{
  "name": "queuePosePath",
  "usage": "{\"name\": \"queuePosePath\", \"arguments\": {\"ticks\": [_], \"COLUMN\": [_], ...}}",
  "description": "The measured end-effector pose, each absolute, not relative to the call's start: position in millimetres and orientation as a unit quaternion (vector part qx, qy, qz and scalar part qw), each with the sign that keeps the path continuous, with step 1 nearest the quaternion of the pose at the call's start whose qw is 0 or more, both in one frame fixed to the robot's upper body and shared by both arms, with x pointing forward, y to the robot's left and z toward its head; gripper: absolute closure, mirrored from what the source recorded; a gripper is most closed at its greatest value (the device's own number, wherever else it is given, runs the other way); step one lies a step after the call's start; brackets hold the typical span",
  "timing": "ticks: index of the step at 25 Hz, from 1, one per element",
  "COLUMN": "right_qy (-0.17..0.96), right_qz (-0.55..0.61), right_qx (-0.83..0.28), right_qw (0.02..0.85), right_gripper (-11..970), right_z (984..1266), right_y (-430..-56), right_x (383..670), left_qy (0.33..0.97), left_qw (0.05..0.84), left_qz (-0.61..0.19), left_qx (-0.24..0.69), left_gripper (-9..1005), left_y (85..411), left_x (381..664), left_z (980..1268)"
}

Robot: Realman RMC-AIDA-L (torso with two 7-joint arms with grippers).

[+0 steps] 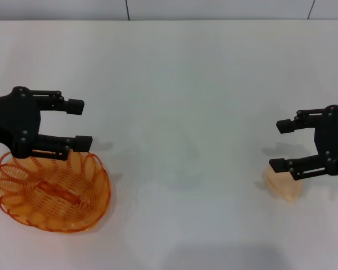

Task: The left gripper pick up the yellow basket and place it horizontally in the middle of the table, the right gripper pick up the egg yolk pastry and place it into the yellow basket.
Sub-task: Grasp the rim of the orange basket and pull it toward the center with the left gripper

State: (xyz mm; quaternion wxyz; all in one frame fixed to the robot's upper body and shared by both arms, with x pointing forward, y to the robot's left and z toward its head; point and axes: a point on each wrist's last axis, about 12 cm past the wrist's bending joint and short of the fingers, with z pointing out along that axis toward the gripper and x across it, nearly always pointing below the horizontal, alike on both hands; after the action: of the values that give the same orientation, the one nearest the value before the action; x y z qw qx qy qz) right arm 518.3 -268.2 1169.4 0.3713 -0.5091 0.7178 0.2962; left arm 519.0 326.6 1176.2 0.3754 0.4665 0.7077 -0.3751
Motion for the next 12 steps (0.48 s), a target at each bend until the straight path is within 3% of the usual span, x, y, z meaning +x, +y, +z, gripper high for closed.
{"name": "queuePosePath", "arguments": {"ticks": [12], "right_qy": [0.710], "right_qz": [0.297], "right_qx": [-0.516], "right_qw": [0.376], "right_gripper": [159], "right_z": [1171.2], "right_y": [-264.4], "right_x": [520.9], "left_qy": [0.709], "left_qw": [0.377], "left_qz": [-0.373], "left_qx": [0.464], "left_gripper": [209], "left_y": [328.2], "left_x": [519.0], "left_z": [1176.3]}}
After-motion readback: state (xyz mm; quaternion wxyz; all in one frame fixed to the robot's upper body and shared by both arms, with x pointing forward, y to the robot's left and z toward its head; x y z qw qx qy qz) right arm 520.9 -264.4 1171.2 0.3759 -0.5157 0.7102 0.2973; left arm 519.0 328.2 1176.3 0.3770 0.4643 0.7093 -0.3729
